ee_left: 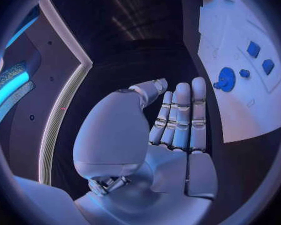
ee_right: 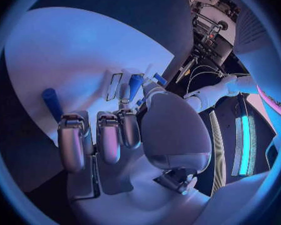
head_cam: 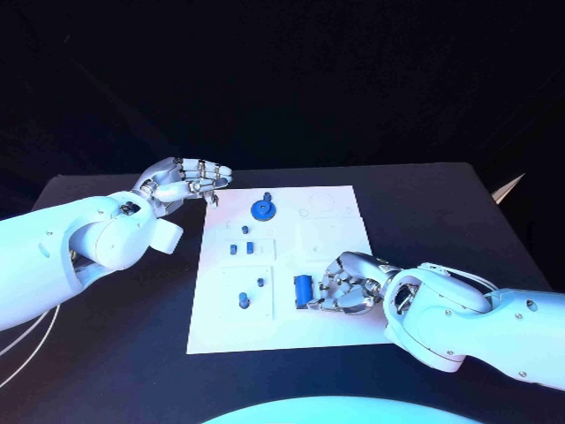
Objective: Assemble the parts on the task board
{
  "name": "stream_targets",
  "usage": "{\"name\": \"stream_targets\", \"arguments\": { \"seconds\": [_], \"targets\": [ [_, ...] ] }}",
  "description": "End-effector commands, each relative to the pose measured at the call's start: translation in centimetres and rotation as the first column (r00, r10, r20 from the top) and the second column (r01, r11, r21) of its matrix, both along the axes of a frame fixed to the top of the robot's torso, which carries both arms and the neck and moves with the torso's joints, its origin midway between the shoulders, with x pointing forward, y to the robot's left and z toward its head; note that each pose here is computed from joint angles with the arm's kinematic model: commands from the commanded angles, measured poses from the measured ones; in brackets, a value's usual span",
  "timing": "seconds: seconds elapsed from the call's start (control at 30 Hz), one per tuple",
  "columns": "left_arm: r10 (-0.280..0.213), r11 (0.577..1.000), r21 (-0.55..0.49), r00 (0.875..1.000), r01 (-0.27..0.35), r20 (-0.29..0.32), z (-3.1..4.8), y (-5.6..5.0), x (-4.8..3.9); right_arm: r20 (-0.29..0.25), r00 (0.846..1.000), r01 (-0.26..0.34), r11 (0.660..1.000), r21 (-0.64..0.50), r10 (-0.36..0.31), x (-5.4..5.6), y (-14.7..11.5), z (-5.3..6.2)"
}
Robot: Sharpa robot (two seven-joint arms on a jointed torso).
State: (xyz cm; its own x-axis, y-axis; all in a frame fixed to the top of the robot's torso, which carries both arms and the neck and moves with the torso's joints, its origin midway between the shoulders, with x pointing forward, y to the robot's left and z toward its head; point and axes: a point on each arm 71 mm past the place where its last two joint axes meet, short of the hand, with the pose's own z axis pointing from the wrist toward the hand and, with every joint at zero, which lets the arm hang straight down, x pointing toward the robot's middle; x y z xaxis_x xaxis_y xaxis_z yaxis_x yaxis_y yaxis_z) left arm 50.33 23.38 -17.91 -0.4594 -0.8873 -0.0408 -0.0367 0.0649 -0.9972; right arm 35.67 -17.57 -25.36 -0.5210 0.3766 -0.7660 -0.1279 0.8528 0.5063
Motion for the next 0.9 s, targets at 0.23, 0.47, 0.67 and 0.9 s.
{"name": "stream_targets", "arguments": {
  "seconds": [0.23, 0.47, 0.67, 0.9],
  "targets": [
    [-0.013, 1.000, -0.006, 1.000, 0.013, 0.006, 0.11, -0.18, -0.08, 0.028, 1.000, 0.005, 1.000, -0.022, -0.005, 0.37, 0.34, -0.14],
    [-0.011, 1.000, -0.005, 1.000, 0.011, 0.005, 0.10, -0.17, -0.07, 0.043, 0.999, 0.010, 1.000, -0.027, -0.009, 0.50, 0.53, -0.12],
    [-0.011, 1.000, -0.005, 1.000, 0.011, 0.005, 0.10, -0.17, -0.07, 0.059, 0.998, 0.014, 1.000, -0.024, -0.013, 0.54, 0.46, -0.01],
    [-0.011, 1.000, -0.005, 1.000, 0.012, 0.004, 0.09, -0.15, -0.07, 0.063, 0.998, 0.006, 1.000, -0.006, -0.005, 0.41, 0.39, 0.14]
  ]
}}
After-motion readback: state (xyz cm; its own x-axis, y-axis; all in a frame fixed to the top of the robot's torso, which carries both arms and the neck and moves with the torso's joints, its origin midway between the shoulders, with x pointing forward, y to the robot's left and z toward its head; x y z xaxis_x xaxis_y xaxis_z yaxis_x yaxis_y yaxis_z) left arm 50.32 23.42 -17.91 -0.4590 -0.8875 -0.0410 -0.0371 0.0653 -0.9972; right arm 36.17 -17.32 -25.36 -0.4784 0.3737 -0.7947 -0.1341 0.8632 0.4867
